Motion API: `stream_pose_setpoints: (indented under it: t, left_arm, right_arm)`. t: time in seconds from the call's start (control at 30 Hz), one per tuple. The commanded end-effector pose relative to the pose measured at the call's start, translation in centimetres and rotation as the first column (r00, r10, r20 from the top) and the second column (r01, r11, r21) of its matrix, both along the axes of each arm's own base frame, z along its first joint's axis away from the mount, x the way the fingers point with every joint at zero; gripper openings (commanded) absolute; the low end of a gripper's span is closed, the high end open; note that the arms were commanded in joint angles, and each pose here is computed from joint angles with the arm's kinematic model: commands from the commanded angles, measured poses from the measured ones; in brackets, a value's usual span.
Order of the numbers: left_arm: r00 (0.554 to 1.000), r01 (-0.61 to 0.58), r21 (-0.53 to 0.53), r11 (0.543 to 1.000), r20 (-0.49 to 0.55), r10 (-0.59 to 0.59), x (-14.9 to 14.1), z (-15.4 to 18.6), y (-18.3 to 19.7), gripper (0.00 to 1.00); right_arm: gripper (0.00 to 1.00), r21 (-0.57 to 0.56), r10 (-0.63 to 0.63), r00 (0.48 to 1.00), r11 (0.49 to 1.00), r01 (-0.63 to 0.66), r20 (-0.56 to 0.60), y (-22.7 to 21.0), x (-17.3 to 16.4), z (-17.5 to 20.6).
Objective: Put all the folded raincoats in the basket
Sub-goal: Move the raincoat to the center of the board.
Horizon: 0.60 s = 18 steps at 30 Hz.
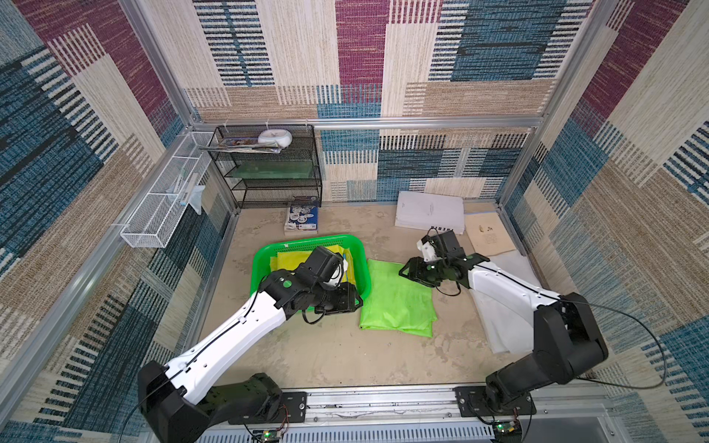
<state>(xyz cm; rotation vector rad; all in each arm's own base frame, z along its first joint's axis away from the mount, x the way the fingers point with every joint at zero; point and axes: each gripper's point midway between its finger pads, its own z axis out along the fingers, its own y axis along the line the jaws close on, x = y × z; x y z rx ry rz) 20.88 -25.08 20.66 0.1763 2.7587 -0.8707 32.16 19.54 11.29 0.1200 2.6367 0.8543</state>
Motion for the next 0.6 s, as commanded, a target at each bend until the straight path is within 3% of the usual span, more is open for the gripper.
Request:
stream_pose_setpoints:
  t: [0.0,0.1,0.23,0.33,0.57]
  left_arm:
    - [0.994,0.1,-0.008,0.995,0.042,-0.1,0.9,0.4,-3.6,0.49]
    - [0.985,0.167,0.024,0.986,0.029,-0.167,1.6,-0.8,-6.9,0.48]
    - [0.984,0.163,0.093,0.982,-0.086,-0.155,2.6,-4.8,-9.9,0.39]
    - [0.979,0.188,0.143,0.972,-0.111,-0.173,3.1,-7.3,-11.8,0.37]
    - [0.968,0.224,0.232,0.947,-0.167,-0.188,3.9,-12.5,-13.2,0.33]
  right_arm:
    - [0.62,-0.063,-0.045,0.999,0.997,0.044,-0.009,-3.6,-1.8,-1.3]
    - [0.66,-0.089,-0.07,0.997,0.994,0.068,-0.029,-6.1,-3.2,-2.8]
    - [0.66,-0.038,-0.07,0.995,0.997,0.068,-0.073,-7.1,-4.5,-4.2]
    - [0.64,-0.018,-0.06,0.995,0.998,0.059,-0.085,-7.2,-4.7,-4.7]
    - [0.59,0.054,-0.063,0.992,0.996,0.07,-0.112,-7.0,-5.0,-5.8]
